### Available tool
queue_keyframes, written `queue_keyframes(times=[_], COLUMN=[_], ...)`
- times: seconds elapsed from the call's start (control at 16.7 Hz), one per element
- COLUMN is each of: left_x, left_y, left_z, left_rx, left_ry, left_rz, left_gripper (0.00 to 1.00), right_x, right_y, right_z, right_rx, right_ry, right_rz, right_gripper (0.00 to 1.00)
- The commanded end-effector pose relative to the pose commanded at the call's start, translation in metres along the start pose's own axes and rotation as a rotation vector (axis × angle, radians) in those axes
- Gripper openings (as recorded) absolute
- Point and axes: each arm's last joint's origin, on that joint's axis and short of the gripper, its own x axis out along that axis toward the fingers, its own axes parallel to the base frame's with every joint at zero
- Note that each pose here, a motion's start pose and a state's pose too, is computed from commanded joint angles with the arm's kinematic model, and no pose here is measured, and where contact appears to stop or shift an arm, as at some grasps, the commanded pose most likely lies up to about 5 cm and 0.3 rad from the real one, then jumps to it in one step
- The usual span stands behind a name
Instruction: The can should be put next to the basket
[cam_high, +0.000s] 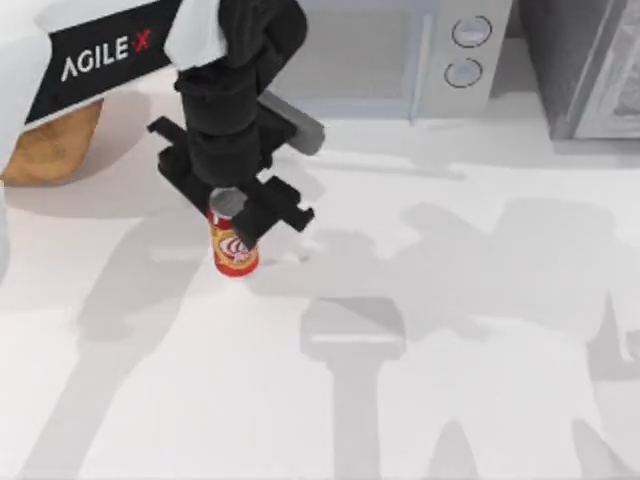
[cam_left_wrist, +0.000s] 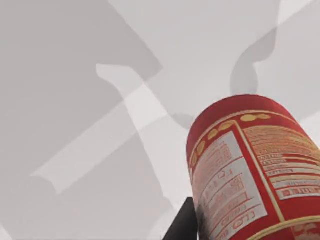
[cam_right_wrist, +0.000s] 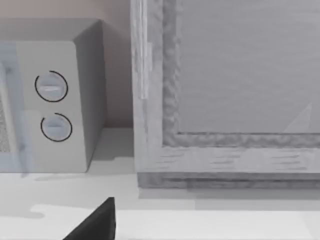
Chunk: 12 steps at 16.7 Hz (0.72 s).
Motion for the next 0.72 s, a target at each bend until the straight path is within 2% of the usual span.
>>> queue_keyframes(times=[0.18, 0.36, 0.54, 0.72], left_x=[-0.027, -0.044, -0.047, -0.034], left_y=[0.068, 0.138, 0.194, 0.238], left_z=[-0.042, -0.099, -0.154, -0.200], left_rx=[-0.160, -0.345, -0.504, -0.624], left_ry=[0.026, 0.048, 0.052, 0.035], left_rz=[0.028, 0.046, 0.052, 0.044], left_gripper=[0.00, 0.00, 0.00, 0.00], right_x=[0.000, 0.000, 0.000, 0.000], right_y=[0.000, 0.000, 0.000, 0.000], right_z=[0.000, 0.000, 0.000, 0.000], right_rx=[0.000, 0.000, 0.000, 0.000], right_ry=[0.000, 0.000, 0.000, 0.000], right_rz=[0.000, 0.000, 0.000, 0.000], right_gripper=[1.00, 1.00, 1.00, 1.00])
